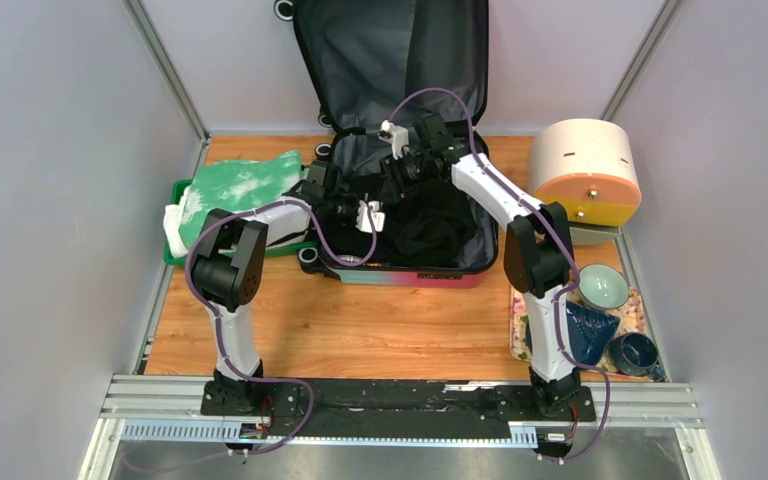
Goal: Open, take out, and arrange the luggage
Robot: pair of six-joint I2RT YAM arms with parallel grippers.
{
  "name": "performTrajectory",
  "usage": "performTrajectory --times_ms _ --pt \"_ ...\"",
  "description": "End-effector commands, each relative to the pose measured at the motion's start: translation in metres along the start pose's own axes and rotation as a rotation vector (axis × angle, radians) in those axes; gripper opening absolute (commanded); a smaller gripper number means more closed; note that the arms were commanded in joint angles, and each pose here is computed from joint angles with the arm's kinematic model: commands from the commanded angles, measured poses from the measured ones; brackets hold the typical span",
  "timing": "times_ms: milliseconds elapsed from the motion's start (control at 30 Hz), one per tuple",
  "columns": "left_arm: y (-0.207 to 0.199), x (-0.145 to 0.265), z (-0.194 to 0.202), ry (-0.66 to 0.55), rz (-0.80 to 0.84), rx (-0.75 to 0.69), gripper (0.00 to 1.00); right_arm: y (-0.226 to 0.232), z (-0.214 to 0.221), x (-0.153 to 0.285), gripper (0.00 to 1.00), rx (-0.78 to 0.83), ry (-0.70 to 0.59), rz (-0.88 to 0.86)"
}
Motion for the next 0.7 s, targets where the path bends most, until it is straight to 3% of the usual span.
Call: performTrajectory --times_ms 0,33,133,233,300,533,667 --pt "0.014 -0.003 -0.012 -0.059 -0.017 -0.015 0.28 0.003 -0.041 0.038 0.58 0.047 -0.11 0.055" --pt "0.015 -0.001 -0.012 -0.063 -0.019 -0.006 0.17 0.002 -0.042 0.044 0.62 0.051 -0.116 0.066" --pt "0.023 0.005 -0.014 -0.085 -0.043 0.043 0.0 -0.004 -0.044 0.065 0.69 0.076 -0.14 0.112" --pt "0.031 0.012 -0.012 -0.101 -0.069 0.123 0.0 -0.007 -0.043 0.072 0.85 0.144 -0.162 0.177" --pt "0.038 0.015 -0.015 -0.123 -0.08 0.158 0.0 -0.005 -0.033 0.061 0.88 0.173 -0.164 0.179" --pt "0.051 0.022 -0.02 -0.161 -0.084 0.267 0.0 0.017 -0.016 0.031 0.93 0.359 -0.2 0.12" --pt "0.059 0.025 -0.015 -0.133 -0.124 0.275 0.0 0.007 -0.016 0.047 0.92 0.313 -0.149 0.142"
Point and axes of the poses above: each gripper's point midway between its finger pads, its own x axis back along the fingers, its own y axis along the line the jaws close on, z = x × y, the point moved 3 cm from there along x, back along the fingers, and after that the axes turned 9 degrees about x, right-handed, at the moved point
